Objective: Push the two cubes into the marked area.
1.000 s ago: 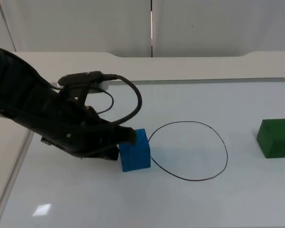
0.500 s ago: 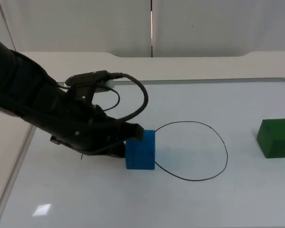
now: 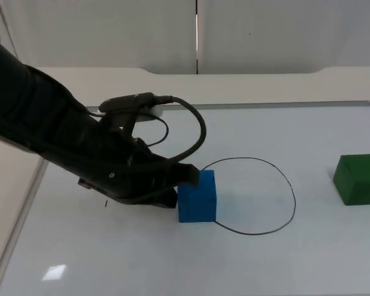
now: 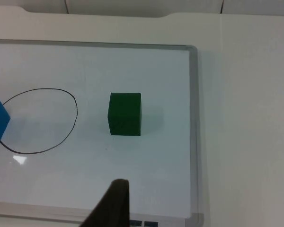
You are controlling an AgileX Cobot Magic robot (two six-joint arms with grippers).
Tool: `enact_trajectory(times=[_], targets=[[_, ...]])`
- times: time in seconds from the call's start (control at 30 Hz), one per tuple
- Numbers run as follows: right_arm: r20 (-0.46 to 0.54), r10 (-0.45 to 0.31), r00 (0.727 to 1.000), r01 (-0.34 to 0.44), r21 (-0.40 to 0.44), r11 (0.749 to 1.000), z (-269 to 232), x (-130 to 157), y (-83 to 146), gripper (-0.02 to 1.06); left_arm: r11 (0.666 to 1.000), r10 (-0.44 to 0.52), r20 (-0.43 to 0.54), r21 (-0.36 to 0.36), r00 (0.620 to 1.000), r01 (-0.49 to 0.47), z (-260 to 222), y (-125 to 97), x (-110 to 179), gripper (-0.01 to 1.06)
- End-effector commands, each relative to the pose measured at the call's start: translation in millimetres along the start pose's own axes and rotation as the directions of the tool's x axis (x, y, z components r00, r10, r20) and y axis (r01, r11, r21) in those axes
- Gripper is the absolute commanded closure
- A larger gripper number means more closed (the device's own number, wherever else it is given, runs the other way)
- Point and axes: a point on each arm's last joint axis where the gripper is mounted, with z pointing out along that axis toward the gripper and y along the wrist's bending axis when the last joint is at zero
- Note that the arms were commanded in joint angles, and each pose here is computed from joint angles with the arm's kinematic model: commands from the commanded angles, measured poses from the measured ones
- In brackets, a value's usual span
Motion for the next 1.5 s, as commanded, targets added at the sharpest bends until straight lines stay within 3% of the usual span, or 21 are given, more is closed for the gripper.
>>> enact_trajectory(times=[0.0, 0.2, 0.53, 0.67, 0.83, 1.47], targets=[[0.004, 0.005, 1.000, -0.005, 0.007, 1.000, 0.0, 0.4, -0.2, -0.01, 1.000, 0.003, 0.003, 0.021, 1.000, -0.003, -0.5, -4.8, -1.0, 1.05], [0.004, 0.005, 1.000, -0.005, 0.007, 1.000, 0.0, 0.4, -0.2, -0.01, 0.998, -0.011, -0.003, 0.062, 1.000, 0.011, -0.6, -8.6, -0.5, 1.05], [0.004, 0.005, 1.000, -0.005, 0.007, 1.000, 0.0, 0.4, -0.2, -0.01, 0.997, 0.019, -0.013, 0.070, 1.000, -0.018, 2.3, -16.7, 2.9, 1.05], [0.004, 0.005, 1.000, -0.005, 0.007, 1.000, 0.0, 0.4, -0.2, -0.01, 0.999, 0.041, -0.008, 0.029, 0.999, -0.041, 4.5, -19.3, 4.3, 1.05], [0.004, 0.005, 1.000, -0.005, 0.007, 1.000, 0.0, 0.4, -0.2, -0.01, 0.999, 0.033, -0.007, 0.027, 0.999, -0.033, 7.8, -18.6, 2.6, 1.05], [0.004, 0.005, 1.000, -0.005, 0.007, 1.000, 0.0, 0.4, -0.2, -0.01, 0.997, 0.016, -0.007, 0.070, 1.000, -0.016, 14.7, -21.7, -1.9, 1.05]])
